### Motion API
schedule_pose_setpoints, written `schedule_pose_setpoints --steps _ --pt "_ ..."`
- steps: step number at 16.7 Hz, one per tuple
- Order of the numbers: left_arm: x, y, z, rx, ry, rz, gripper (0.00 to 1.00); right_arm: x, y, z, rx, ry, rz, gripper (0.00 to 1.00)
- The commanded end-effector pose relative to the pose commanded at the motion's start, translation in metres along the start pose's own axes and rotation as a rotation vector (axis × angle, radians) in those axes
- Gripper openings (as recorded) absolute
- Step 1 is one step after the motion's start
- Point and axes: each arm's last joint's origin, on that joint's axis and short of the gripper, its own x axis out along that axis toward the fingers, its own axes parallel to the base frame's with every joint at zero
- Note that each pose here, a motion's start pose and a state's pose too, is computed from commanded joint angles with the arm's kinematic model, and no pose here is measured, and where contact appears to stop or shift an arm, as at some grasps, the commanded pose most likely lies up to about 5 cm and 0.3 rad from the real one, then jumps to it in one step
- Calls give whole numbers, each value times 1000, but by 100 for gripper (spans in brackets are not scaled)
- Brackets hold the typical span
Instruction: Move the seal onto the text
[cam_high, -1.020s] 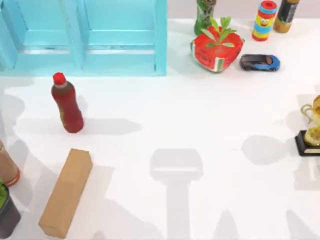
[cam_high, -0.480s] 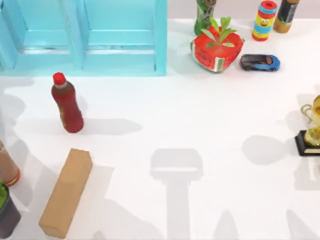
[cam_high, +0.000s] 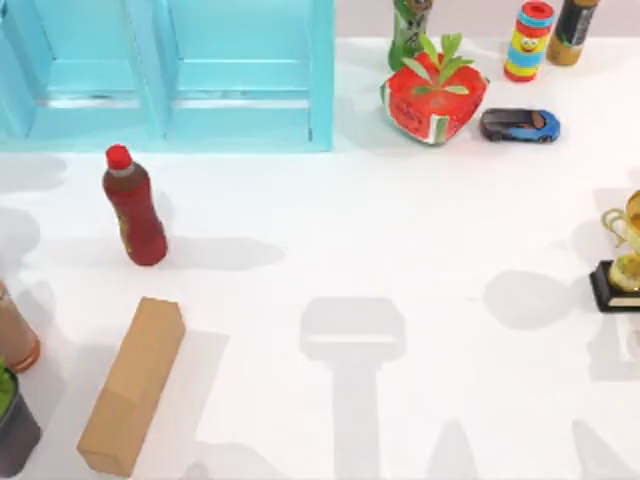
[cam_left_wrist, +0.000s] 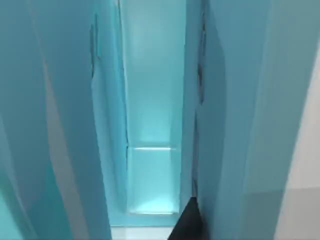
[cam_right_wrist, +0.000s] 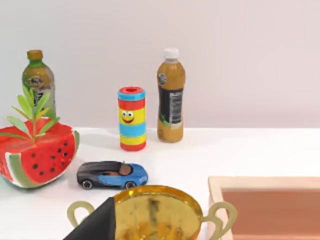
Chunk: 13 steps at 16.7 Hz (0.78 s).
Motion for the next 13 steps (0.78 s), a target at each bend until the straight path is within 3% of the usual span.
schedule_pose_setpoints --steps 3,7,10,13 --pt "-47 6 38 2 -5 -3 0 0 0 0 0 0 0 100" --pt "-134 -6 103 33 -54 5 0 0 0 0 0 0 0 100" --pt "-187 -16 117 33 -50 5 0 0 0 0 0 0 0 100" --pt "-216 -21 112 16 -29 0 0 0 0 0 0 0 0 100"
